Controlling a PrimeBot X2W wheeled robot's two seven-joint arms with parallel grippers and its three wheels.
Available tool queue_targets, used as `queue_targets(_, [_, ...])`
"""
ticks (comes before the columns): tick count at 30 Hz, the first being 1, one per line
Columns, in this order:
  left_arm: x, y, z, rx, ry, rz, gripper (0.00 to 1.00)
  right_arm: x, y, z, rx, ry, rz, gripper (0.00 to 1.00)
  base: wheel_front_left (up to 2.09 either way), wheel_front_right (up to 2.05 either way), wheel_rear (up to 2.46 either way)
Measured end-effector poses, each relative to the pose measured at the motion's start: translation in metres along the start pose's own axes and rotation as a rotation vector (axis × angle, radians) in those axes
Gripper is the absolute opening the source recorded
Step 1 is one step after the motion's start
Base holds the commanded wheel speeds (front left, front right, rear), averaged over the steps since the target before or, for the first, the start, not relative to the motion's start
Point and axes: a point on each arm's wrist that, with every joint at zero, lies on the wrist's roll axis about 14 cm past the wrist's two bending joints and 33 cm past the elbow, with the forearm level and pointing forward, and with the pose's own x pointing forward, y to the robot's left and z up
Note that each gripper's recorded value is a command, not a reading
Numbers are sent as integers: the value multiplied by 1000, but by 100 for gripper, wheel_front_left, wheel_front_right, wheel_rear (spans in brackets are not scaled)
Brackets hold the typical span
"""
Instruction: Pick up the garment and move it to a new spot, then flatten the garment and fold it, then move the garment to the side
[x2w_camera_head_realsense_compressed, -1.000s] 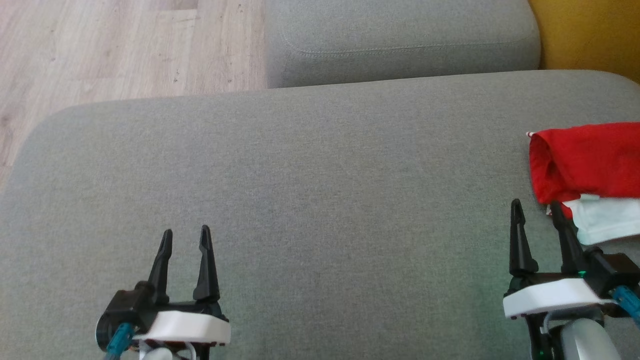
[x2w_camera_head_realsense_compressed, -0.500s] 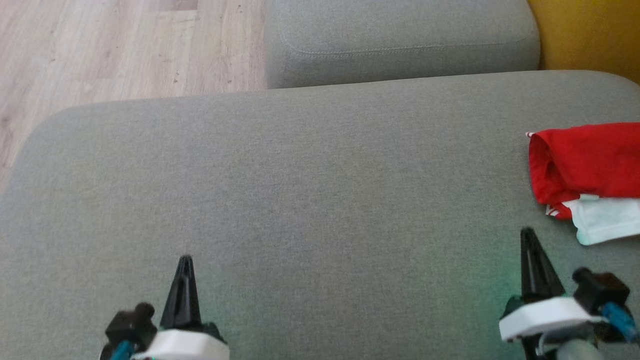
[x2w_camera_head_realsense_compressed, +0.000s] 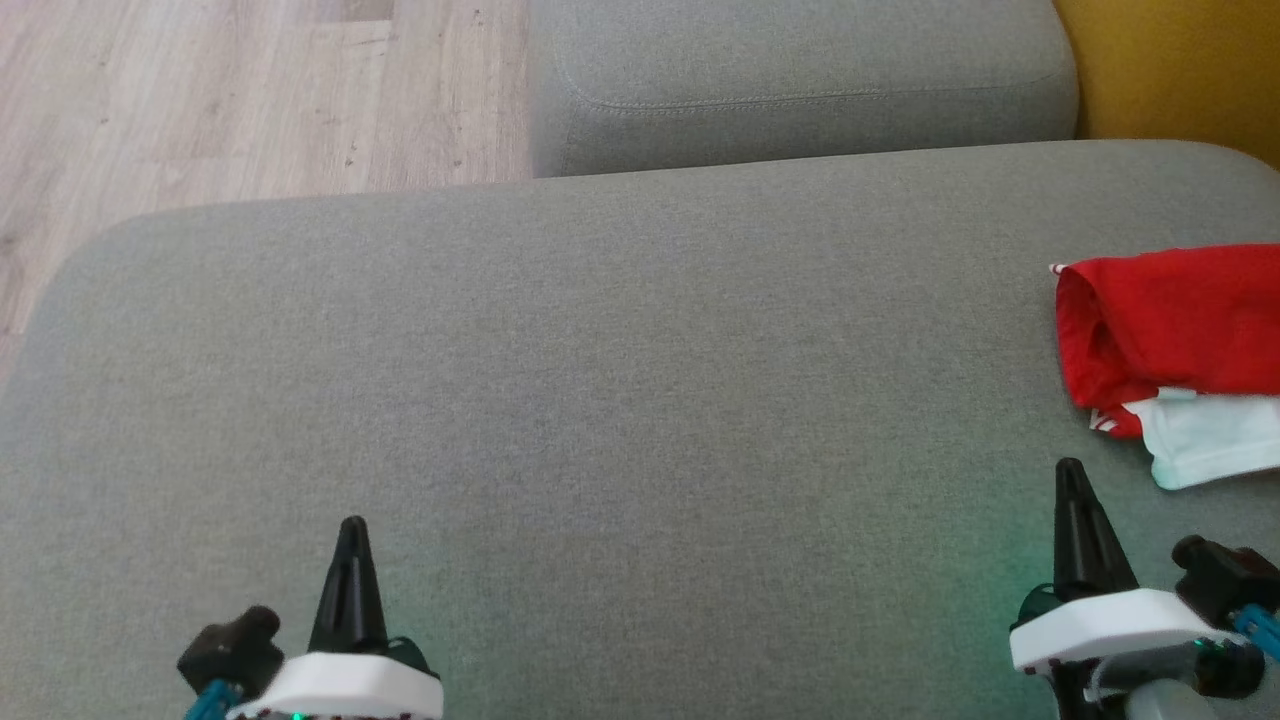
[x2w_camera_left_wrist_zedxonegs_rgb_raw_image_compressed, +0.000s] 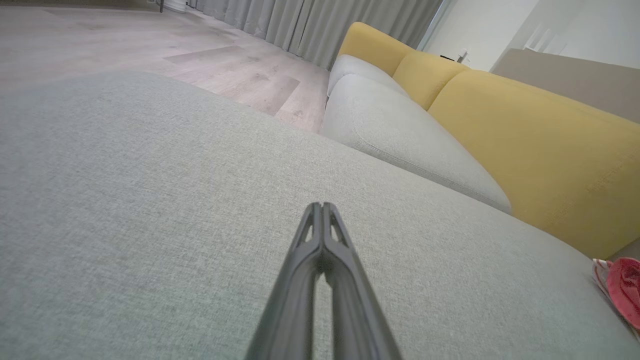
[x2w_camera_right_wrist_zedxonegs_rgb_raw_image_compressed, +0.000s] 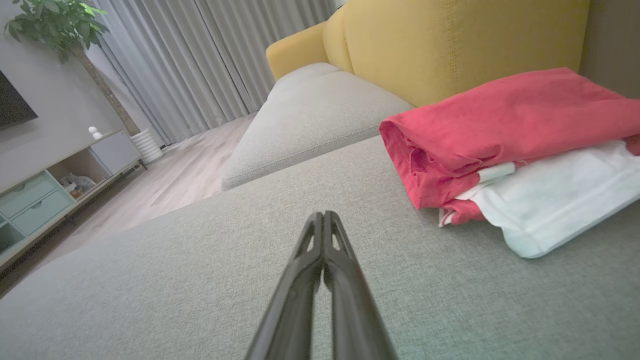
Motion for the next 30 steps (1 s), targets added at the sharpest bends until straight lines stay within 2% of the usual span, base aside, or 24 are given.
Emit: queue_targets(30, [4,15,5,-302,19,59,0,1,-13,3,338,5,-68,0,0,0,0])
